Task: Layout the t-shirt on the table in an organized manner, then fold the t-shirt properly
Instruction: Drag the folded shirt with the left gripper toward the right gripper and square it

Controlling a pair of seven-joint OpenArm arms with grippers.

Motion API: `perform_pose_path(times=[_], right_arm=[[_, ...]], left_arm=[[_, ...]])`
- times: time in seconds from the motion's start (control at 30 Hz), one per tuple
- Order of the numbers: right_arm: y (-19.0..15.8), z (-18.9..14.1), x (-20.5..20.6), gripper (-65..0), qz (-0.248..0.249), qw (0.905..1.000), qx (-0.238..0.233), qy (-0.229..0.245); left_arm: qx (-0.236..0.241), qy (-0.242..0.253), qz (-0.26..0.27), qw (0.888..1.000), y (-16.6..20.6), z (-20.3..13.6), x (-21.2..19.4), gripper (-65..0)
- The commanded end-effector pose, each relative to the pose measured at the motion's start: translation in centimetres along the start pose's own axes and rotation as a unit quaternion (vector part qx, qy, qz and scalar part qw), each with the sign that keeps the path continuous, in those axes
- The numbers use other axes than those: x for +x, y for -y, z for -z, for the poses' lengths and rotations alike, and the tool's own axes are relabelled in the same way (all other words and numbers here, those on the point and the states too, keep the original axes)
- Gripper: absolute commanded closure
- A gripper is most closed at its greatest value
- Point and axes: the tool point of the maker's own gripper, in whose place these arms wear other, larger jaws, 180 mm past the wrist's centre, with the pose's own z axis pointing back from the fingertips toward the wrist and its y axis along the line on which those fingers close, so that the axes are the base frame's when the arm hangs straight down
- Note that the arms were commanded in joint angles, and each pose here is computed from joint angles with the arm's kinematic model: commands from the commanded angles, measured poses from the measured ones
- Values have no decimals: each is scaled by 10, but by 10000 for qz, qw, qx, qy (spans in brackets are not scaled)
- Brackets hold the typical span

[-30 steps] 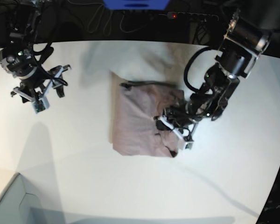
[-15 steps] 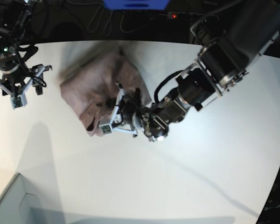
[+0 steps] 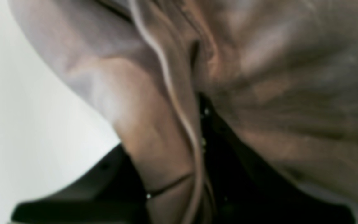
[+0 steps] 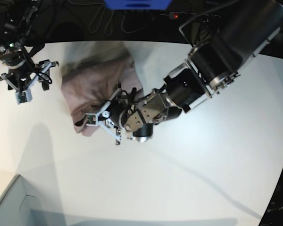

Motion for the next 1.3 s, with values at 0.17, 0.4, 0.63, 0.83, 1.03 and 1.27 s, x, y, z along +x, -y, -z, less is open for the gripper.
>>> perform_pose_path(times=[0.17, 0.4, 0.63, 0.83, 1.03, 1.27], right_arm=[[2, -3, 10, -369, 10, 9998, -14, 205], [11, -7, 2, -369, 204, 9995, -170, 161], [6, -5, 4, -369, 216, 9995, -120, 180], [7, -5, 3, -369, 220, 9995, -126, 163], [7, -6, 3, -369, 216, 9996, -129, 161], [-10, -6, 9, -331, 365, 9989, -19, 290]], left_arm=[[-99, -297, 875, 9957, 6, 5, 13, 0], [-51, -300, 931, 9952, 0, 2, 16, 0], [416, 231, 789, 9957, -37, -21, 55, -211], [763, 771, 980, 9893, -53, -46, 89, -437], [904, 817, 931, 9882, -63, -56, 85, -437], [1919, 1265, -554, 9716, -140, -119, 37, -436]])
